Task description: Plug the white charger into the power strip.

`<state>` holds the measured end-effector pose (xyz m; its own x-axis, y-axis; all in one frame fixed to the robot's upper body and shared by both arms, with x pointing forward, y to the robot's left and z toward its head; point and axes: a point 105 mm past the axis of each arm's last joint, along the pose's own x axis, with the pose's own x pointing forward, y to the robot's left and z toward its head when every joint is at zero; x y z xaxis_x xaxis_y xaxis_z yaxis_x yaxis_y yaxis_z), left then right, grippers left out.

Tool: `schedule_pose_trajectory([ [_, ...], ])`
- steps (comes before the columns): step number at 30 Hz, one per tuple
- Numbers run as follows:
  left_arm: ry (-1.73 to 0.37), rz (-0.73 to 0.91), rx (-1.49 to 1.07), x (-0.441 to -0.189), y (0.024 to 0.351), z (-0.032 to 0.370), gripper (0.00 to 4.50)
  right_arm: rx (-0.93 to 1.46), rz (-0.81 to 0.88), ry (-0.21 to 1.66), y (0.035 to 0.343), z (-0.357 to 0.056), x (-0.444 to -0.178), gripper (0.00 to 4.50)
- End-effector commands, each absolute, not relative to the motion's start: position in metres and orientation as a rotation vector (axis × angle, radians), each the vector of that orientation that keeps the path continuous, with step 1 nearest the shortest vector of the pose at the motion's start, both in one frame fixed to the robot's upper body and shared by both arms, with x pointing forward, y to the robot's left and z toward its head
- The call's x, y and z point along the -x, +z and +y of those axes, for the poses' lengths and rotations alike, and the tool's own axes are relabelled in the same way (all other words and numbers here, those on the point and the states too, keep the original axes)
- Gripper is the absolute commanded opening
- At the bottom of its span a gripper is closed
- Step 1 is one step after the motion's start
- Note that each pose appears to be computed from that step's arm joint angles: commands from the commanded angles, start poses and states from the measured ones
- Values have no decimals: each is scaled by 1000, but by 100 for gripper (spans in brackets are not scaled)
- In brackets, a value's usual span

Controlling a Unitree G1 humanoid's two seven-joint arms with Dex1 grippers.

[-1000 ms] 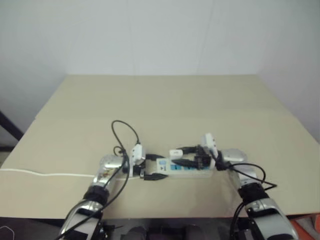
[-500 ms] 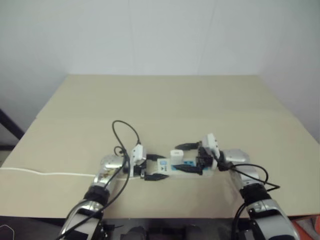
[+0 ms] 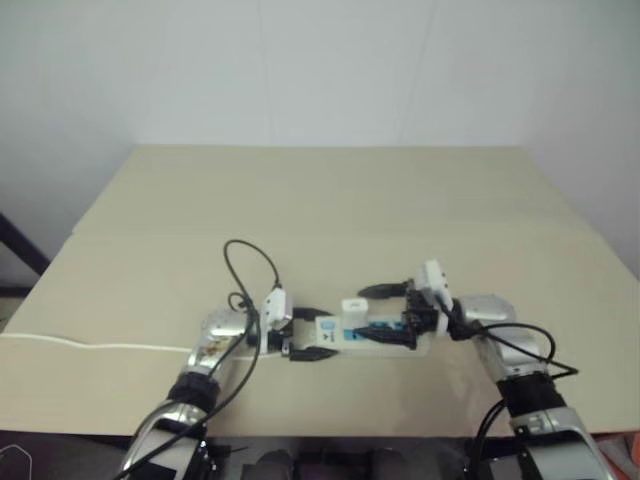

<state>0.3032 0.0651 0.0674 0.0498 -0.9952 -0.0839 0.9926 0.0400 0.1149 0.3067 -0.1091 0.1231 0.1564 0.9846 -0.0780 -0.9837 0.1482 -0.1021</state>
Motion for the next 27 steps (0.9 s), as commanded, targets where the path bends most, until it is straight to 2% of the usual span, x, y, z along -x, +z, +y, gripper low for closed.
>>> schedule_pose_trajectory([
  [1,-1549,-27,-147,-299,67,59,327,160,-70,1405,142,-110,-308,446],
  [10,-1545,-25,-145,-299,66,60,327,149,-40,1400,142,-108,-312,446],
  [13,-1542,-27,-146,-299,66,60,327,144,-31,1405,143,-109,-312,389],
  [21,-1548,-29,-143,-299,66,59,327,160,-38,1419,143,-109,-310,117],
  [27,-1547,-32,-146,-300,66,59,327,176,-51,1422,140,-109,-309,111],
])
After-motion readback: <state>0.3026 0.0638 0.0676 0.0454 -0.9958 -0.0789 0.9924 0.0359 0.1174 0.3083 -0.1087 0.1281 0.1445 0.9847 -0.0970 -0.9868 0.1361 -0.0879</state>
